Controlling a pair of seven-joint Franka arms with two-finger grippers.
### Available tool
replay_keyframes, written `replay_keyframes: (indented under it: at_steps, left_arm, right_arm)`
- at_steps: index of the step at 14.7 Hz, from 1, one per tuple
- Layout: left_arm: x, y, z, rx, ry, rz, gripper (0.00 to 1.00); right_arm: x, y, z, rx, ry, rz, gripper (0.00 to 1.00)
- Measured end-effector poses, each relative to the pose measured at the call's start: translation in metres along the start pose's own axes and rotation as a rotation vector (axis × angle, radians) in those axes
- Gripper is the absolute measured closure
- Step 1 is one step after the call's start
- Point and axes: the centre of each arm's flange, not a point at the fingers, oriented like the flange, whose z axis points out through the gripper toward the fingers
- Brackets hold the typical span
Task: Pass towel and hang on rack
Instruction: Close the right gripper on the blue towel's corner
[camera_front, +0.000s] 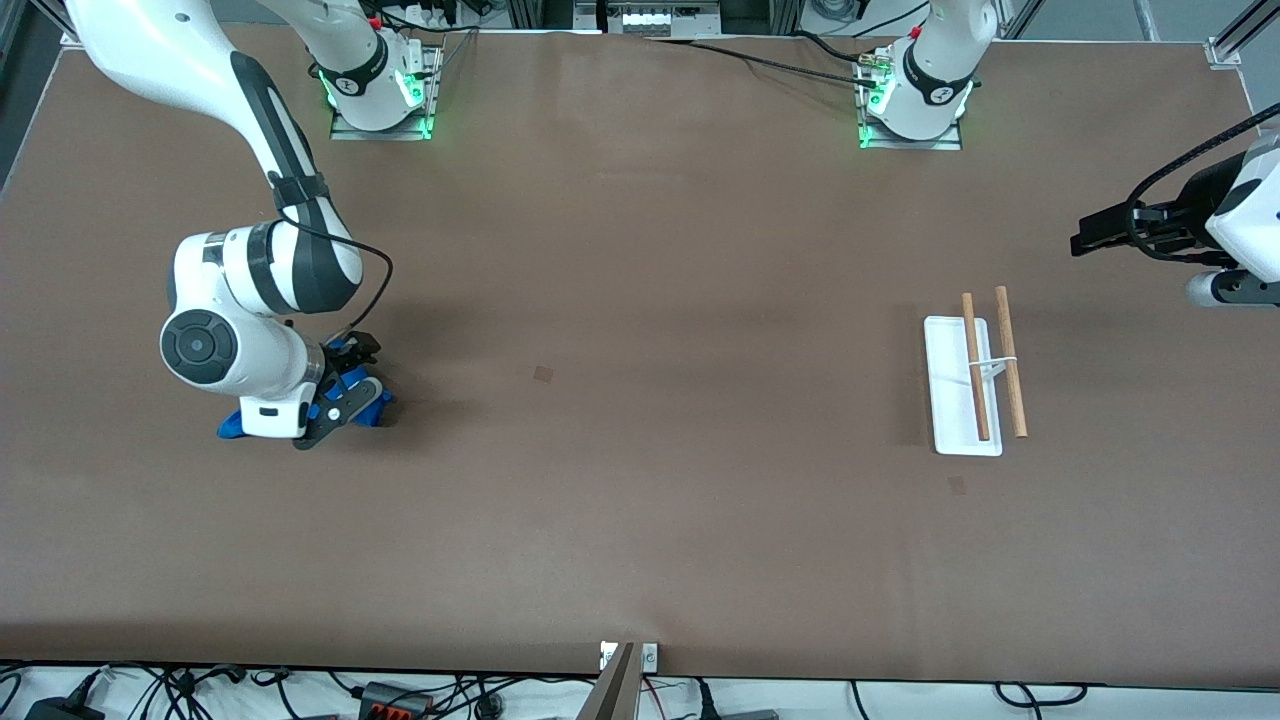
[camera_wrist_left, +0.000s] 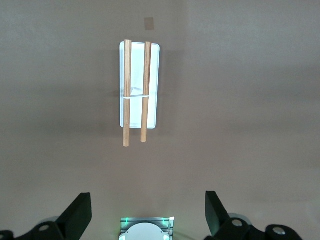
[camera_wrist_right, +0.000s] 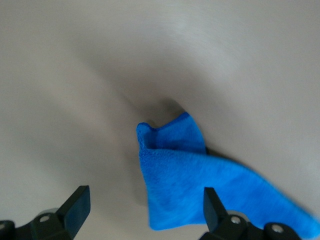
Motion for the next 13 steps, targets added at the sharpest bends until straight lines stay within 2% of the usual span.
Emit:
replay_keyframes:
  at_steps: [7, 10, 13]
  left_arm:
    - [0.000, 0.000, 0.000, 0.000, 0.000, 0.000, 0.00]
    - [0.000, 0.000, 0.000, 0.000, 0.000, 0.001, 0.00]
    - [0.000, 0.000, 0.000, 0.000, 0.000, 0.002, 0.00]
  right_arm:
    - [0.009, 0.011, 0.016, 0.015, 0.004, -0.533, 0.00]
    - [0.013, 0.013, 0.035, 0.041, -0.002, -0.645, 0.00]
    - [0.016, 0.011, 0.047, 0.058, -0.011, -0.686, 0.00]
